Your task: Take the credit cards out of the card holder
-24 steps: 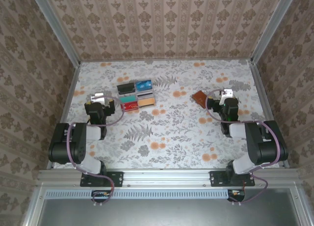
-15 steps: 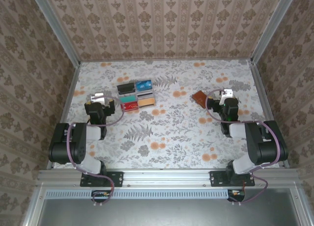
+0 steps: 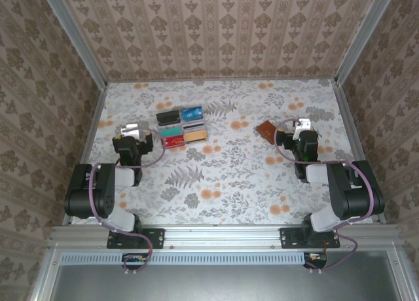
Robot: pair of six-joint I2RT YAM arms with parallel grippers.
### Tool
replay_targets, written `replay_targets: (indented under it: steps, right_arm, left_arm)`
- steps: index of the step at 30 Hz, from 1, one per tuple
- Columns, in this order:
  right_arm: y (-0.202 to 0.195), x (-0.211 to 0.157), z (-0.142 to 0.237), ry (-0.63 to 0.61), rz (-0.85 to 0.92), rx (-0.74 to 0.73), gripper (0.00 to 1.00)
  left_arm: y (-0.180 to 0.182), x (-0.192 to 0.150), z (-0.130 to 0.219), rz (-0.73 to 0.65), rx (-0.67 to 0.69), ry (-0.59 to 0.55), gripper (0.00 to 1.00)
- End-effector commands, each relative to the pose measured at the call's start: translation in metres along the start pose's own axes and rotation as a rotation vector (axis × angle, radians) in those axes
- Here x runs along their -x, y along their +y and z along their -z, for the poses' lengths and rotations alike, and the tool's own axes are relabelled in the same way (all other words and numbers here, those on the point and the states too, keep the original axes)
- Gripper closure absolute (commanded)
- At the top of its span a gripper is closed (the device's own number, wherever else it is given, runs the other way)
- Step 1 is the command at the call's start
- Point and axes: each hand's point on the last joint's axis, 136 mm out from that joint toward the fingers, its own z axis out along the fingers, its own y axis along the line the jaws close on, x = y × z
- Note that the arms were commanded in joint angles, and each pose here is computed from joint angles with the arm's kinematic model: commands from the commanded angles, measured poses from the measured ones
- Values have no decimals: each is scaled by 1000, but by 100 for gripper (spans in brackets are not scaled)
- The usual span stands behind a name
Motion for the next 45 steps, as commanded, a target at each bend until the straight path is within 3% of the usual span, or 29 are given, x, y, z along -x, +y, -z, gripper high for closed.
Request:
replay_targets:
  steps: [1, 5, 11, 17, 19, 24, 28, 35, 45]
  right_arm:
    - [-1, 4, 3, -28, 4, -4, 0]
    - [-12, 18, 17, -33, -20, -63, 0]
    - [-27, 70, 45, -34, -99, -153, 0]
    - [-33, 84, 58, 140, -257, -219, 0]
    - [-28, 80, 56, 215, -308, -211, 0]
    - [14, 71, 35, 427, -345, -19, 0]
    - [52, 52, 13, 524, -385, 147, 0]
    - [81, 8, -30, 738, -415, 164, 3]
    - [96, -29, -64, 878, -406, 173, 6]
  left_arm:
    - [-2, 11, 0, -5, -7, -30, 0]
    - [2, 25, 10, -24, 46, -32, 0]
    - [6, 57, 30, -8, 58, -5, 0]
    - [-6, 81, 55, 108, -2, 83, 0]
    - [-12, 86, 63, 151, -23, 109, 0]
    - [-20, 85, 74, 281, -54, 195, 0]
    - [-31, 79, 78, 319, -111, 247, 0]
    - [-52, 75, 78, 317, -202, 285, 0]
    - [-68, 74, 75, 313, -252, 300, 0]
